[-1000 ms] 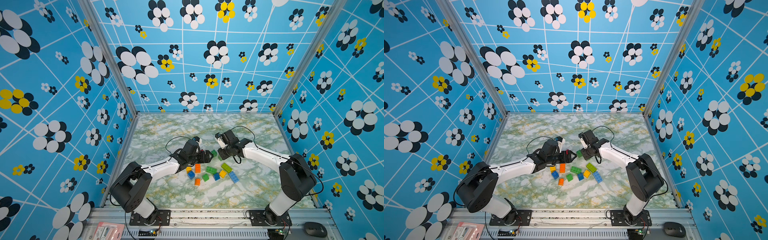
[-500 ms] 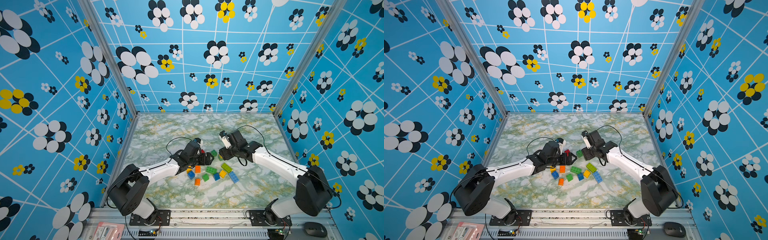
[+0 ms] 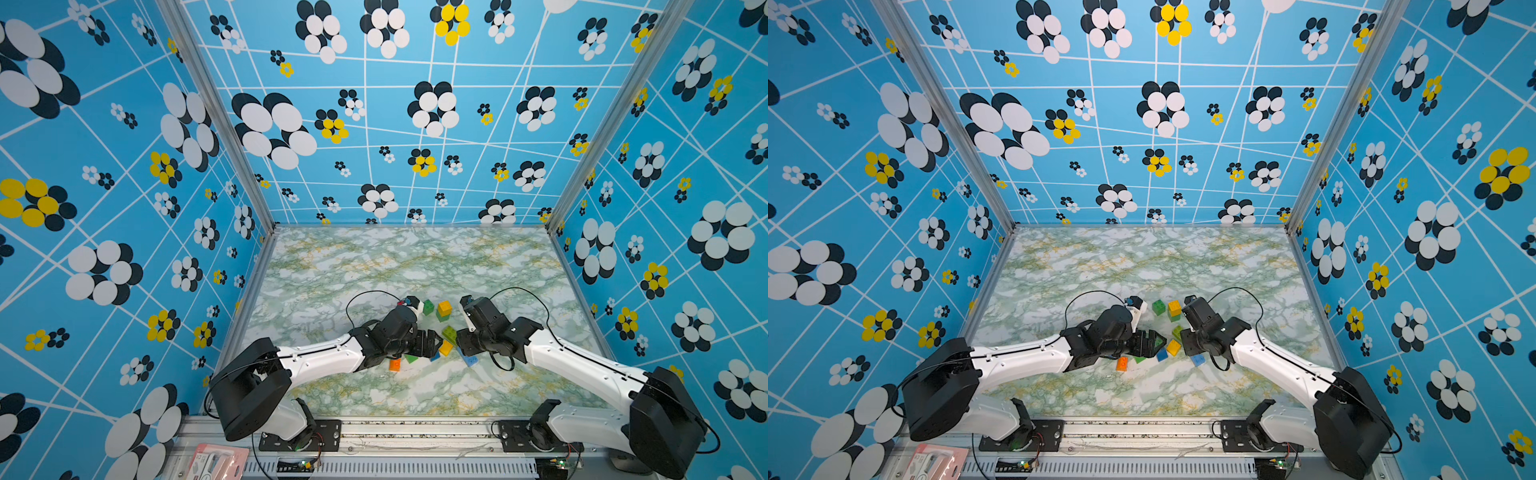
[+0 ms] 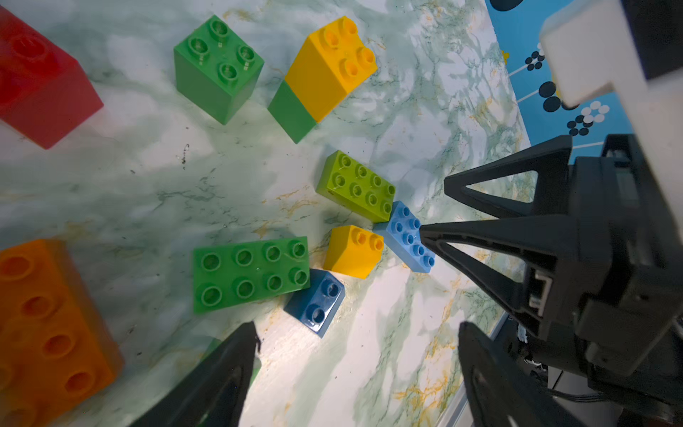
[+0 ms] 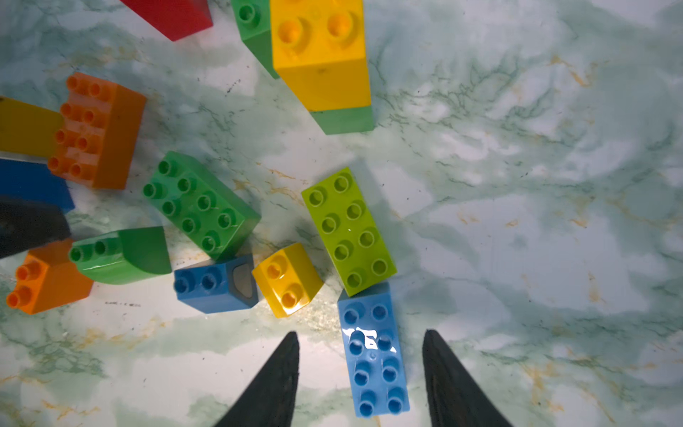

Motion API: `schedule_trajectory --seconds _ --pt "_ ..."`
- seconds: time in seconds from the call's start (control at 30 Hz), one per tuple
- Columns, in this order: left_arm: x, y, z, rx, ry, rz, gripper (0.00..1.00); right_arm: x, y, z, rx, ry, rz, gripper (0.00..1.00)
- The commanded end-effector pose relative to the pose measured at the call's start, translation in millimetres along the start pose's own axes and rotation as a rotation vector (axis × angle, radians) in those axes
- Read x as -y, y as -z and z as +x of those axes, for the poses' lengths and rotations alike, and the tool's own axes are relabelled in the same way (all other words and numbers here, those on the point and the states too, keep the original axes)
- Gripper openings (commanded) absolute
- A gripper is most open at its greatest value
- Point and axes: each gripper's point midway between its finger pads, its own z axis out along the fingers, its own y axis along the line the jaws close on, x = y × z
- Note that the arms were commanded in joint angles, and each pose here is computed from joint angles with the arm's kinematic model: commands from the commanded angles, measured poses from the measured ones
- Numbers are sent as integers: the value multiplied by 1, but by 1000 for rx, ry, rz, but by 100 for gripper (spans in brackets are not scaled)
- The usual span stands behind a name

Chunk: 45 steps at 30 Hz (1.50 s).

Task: Assemble a fork with lego
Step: Pick up the lego brick from the center of the board.

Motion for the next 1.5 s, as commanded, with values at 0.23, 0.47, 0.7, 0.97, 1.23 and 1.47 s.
schedule_trajectory --seconds 0.23,0.47,0.7,0.97,1.23,1.47 --pt "-4 -4 1 18 17 -6 88 0 -25 18 -95 4 32 54" --pt "-7 -4 3 14 19 -12 87 1 -24 29 -145 8 77 51" --pt "-7 -5 4 9 21 -7 87 6 -10 43 -159 -43 117 51" --pt "-4 -8 7 -4 18 11 87 5 -13 55 -213 -37 119 50" --pt "9 -12 14 -35 -27 51 85 4 -21 57 -241 -26 127 50" --pt "10 -14 14 -39 -29 51 84 5 -22 63 -258 -26 124 48"
